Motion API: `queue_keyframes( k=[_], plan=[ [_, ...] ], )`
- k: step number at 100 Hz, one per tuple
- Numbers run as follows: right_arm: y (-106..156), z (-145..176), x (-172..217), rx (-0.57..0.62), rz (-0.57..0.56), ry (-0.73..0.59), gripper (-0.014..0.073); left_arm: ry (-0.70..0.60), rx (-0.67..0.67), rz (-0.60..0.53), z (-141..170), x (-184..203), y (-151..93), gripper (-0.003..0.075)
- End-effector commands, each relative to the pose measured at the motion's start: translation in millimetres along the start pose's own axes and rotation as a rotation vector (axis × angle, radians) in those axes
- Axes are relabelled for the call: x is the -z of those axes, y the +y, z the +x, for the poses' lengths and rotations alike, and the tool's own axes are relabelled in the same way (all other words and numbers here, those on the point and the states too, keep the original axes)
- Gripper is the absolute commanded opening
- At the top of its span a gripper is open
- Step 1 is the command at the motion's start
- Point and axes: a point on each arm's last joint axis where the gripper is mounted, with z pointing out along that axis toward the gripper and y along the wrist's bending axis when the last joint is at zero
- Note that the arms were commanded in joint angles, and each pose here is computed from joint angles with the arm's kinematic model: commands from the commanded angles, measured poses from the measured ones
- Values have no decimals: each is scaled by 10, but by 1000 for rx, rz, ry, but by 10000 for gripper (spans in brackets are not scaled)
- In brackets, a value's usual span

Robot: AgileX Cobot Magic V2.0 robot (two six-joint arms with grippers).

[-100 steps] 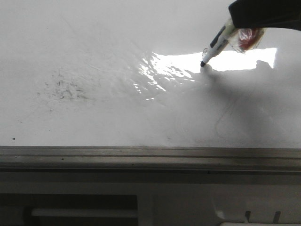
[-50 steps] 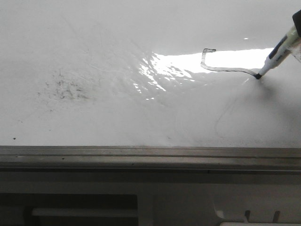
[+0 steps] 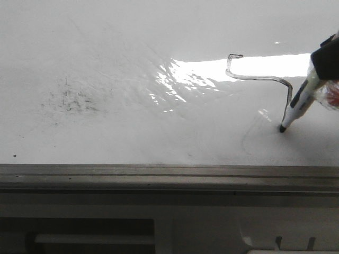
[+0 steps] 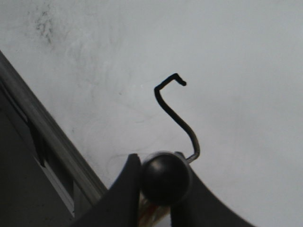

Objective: Write number 8 on whiteboard

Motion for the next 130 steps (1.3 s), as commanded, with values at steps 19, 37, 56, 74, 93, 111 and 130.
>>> queue_keyframes(
  k=[19, 37, 56, 74, 93, 111, 130],
  plan=[
    [-30, -149, -136, 54, 14, -56, -63, -62, 14, -24, -127, -9, 14, -20],
    [-107, -377, -119, 78, 37, -110, -63, -62, 14, -24, -127, -9, 14, -20],
    [-172, -478, -133, 98, 58, -110, -63, -62, 14, -24, -127, -9, 14, -20],
    [-211, -532, -129, 96, 83, -149, -63, -62, 14, -24, -127, -9, 14, -20],
    [-219, -558, -124, 97, 93, -177, -63, -62, 14, -24, -127, -9, 14, -20],
    [-226, -584, -135, 97, 103, -206, -63, -62, 14, -24, -127, -9, 14, -20],
    [-237, -614, -185, 97, 105, -212, -63, -62, 14, -24, -127, -9, 14, -20]
  ],
)
